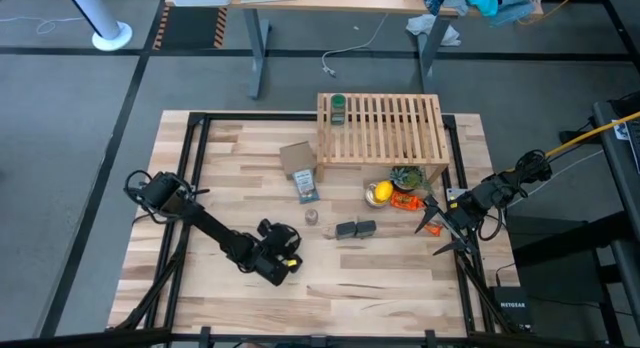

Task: Shelf spices
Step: Put the brown seasoning bottle on the shelf

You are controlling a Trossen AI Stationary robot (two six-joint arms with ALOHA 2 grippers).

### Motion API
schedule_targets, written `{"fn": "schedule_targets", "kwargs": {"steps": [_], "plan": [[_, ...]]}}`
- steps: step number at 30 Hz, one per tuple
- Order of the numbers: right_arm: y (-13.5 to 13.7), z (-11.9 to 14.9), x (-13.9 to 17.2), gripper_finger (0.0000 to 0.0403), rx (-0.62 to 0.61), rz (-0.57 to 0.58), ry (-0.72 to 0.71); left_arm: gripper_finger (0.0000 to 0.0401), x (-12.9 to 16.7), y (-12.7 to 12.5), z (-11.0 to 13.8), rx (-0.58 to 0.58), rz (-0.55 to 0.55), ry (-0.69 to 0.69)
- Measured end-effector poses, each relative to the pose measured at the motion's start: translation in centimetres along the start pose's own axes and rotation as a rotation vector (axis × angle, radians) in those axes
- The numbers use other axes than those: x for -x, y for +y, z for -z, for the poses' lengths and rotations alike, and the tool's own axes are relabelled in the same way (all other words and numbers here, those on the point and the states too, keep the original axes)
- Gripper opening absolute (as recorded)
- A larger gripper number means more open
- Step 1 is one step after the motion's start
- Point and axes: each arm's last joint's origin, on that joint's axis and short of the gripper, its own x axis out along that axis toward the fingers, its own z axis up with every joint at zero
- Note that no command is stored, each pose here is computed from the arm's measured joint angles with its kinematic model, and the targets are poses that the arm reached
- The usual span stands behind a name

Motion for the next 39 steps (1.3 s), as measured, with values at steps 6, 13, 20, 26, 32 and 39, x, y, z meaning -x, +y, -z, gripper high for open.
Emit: {"fn": "schedule_targets", "kwargs": {"steps": [6, 13, 20, 26, 32, 39], "plan": [[-0.23, 0.01, 0.01, 0.0344, 0.031, 0.078, 0.005, 0.0131, -0.04, -0.31, -0.17, 0.034, 0.025, -0.017], [-0.38, 0.11, 0.02, 0.0344, 0.034, 0.133, 0.018, 0.0131, -0.06, -0.34, -0.19, 0.036, 0.027, -0.018], [-0.38, 0.11, 0.02, 0.0344, 0.034, 0.133, 0.018, 0.0131, -0.05, -0.36, -0.2, 0.038, 0.029, -0.018], [-0.38, 0.11, 0.02, 0.0344, 0.034, 0.133, 0.019, 0.0131, -0.05, -0.39, -0.21, 0.04, 0.03, -0.018], [-0.38, 0.11, 0.02, 0.0344, 0.034, 0.133, 0.019, 0.0131, -0.05, -0.41, -0.22, -0.013, 0.031, -0.016], [-0.38, 0.11, 0.02, 0.0344, 0.034, 0.134, 0.019, 0.0131, -0.07, -0.93, -0.47, -0.091, 0.073, -0.043]]}}
